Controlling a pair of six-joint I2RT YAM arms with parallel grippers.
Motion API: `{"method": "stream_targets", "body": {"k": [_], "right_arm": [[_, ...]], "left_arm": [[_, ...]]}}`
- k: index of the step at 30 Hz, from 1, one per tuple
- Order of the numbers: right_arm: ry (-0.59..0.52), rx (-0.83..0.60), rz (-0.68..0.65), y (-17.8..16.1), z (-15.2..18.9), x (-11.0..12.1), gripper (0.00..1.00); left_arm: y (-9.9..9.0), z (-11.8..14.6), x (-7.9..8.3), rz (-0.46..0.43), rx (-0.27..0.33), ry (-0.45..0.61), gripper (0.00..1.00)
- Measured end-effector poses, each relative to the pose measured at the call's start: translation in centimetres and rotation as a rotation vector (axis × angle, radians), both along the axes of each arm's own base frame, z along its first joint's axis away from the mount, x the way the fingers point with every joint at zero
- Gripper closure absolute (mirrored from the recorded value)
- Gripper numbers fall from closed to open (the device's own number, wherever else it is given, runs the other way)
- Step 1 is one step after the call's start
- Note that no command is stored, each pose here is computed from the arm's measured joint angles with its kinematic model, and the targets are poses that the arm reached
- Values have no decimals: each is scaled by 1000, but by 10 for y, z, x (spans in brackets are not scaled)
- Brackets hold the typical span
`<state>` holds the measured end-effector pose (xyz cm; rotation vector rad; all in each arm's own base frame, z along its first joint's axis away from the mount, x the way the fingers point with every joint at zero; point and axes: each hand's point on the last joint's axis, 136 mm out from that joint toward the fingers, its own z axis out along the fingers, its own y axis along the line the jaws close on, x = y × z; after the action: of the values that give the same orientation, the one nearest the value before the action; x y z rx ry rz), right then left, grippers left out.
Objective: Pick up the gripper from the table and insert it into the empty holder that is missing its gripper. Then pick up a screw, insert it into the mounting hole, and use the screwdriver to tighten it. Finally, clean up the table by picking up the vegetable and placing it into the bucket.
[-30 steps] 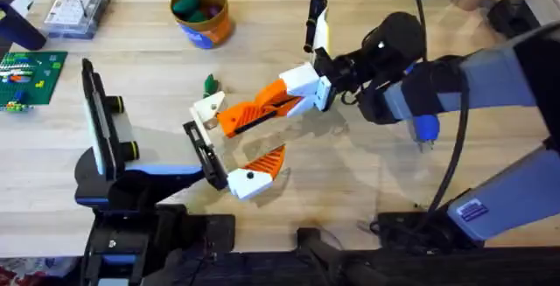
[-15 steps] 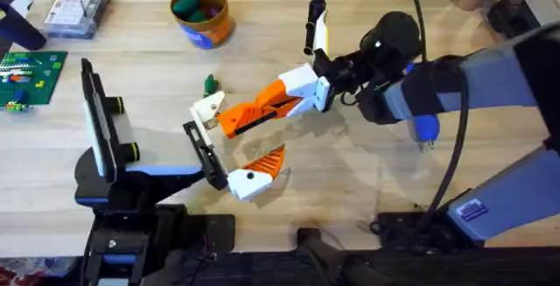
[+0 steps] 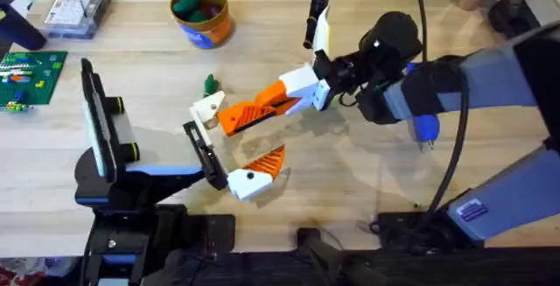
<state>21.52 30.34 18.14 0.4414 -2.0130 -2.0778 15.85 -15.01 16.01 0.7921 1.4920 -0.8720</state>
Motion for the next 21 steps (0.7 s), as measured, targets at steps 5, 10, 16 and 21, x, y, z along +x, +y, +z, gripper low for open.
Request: {"method": "stream_targets", "body": {"k": [5, 10, 16, 21], "right_arm": [[-19, 7, 0, 0, 0, 0, 984], [-30, 12, 0, 0, 0, 0, 984], [-37, 14, 4, 0, 0, -1, 984], [-39, 14, 7, 0, 0, -1, 984]], "left_arm": [[0, 0, 0, 0, 0, 0, 14], [0, 0, 0, 0, 0, 0, 14], [0, 0, 0, 0, 0, 0, 14], [0, 0, 0, 0, 0, 0, 14]]}}
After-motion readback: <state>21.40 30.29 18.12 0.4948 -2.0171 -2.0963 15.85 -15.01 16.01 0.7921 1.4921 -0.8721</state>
